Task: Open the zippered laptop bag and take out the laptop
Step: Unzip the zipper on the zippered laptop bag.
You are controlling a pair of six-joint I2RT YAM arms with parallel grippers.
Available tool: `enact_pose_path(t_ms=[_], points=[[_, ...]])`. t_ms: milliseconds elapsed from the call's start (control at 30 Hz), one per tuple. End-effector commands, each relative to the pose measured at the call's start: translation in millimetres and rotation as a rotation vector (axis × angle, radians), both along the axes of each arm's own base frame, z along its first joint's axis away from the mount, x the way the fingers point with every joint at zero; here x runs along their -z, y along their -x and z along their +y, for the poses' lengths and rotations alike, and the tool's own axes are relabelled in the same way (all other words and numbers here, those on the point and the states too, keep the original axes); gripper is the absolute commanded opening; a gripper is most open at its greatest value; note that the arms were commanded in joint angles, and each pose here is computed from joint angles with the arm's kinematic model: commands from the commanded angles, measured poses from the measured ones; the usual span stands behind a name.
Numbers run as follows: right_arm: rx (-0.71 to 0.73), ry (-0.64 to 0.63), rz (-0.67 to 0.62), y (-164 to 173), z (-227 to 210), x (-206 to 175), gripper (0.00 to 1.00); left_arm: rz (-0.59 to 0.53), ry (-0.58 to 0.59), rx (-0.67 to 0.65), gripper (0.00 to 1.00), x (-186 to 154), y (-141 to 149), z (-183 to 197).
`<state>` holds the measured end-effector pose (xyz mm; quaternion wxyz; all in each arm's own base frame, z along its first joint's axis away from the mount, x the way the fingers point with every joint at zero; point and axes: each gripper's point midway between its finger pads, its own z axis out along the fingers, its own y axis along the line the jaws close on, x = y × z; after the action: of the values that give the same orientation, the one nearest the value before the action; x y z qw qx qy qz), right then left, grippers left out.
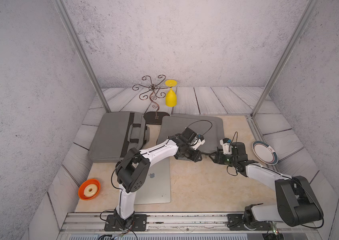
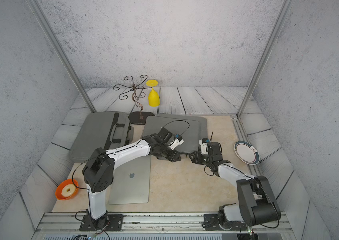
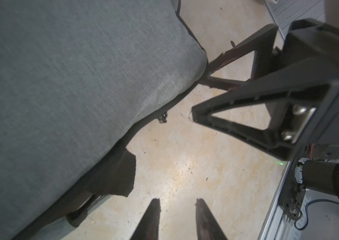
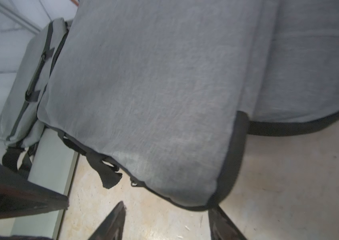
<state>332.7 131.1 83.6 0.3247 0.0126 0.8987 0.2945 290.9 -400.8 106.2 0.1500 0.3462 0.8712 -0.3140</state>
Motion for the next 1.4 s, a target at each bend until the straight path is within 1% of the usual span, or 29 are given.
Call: enact_pose_path(t_ms=[0, 100, 267, 400, 467, 533, 600, 733, 833, 967, 1067, 1100, 1200, 1367], points=[[0.090, -0.118, 0.022, -5.5, -6.2, -11.2, 0.67, -0.031, 0.058, -0.038, 0.34, -12.6, -2.3, -8.5], [0.156, -0.195, 0.066, -15.6, -10.6, -11.0, 0.68, -0.067, 0.069, -0.039, 0.35, -6.9, -0.2, -16.1], [0.179, -0.287, 0.091, -31.6, -6.3, -12.5, 0.67, -0.152, 0.067, -0.070, 0.36, 6.7, -4.4, -25.9], [0.190, -0.319, 0.121, -37.7, -4.0, -7.1, 0.66, -0.257, 0.053, -0.141, 0.37, 15.3, -19.8, -28.5], [0.191, -0.327, 0.137, -39.3, -2.6, -2.2, 0.66, -0.307, 0.067, -0.162, 0.39, 15.1, -24.7, -32.7], [0.188, -0.339, 0.143, -42.7, -1.3, 1.1, 0.66, -0.352, 0.055, -0.161, 0.41, 18.6, -27.5, -36.9], [0.186, -0.352, 0.143, -46.4, 0.5, 0.8, 0.64, -0.365, 0.052, -0.159, 0.41, 25.6, -29.1, -41.3], [0.193, -0.377, 0.140, -51.9, 0.5, -0.4, 0.58, -0.387, 0.009, -0.193, 0.41, 46.4, -38.3, -39.1], [0.188, -0.386, 0.146, -51.5, 1.0, 0.5, 0.55, -0.399, 0.041, -0.194, 0.41, 46.7, -41.8, -47.0], [0.190, -0.392, 0.152, -50.5, -0.6, 0.8, 0.49, -0.419, 0.036, -0.209, 0.41, 51.8, -49.8, -50.4], [0.190, -0.395, 0.159, -49.7, -1.2, 2.0, 0.46, -0.438, 0.057, -0.214, 0.40, 50.9, -53.9, -54.5], [0.190, -0.396, 0.162, -49.7, -1.6, 2.6, 0.45, -0.434, 0.058, -0.211, 0.39, 51.5, -53.6, -55.9], [0.190, -0.398, 0.167, -50.4, -2.1, 3.8, 0.43, -0.439, 0.066, -0.210, 0.31, 50.3, -54.7, -57.2], [0.189, -0.401, 0.173, -52.0, -3.1, 5.7, 0.39, -0.455, 0.068, -0.197, 0.13, 45.2, -55.2, -57.2]])
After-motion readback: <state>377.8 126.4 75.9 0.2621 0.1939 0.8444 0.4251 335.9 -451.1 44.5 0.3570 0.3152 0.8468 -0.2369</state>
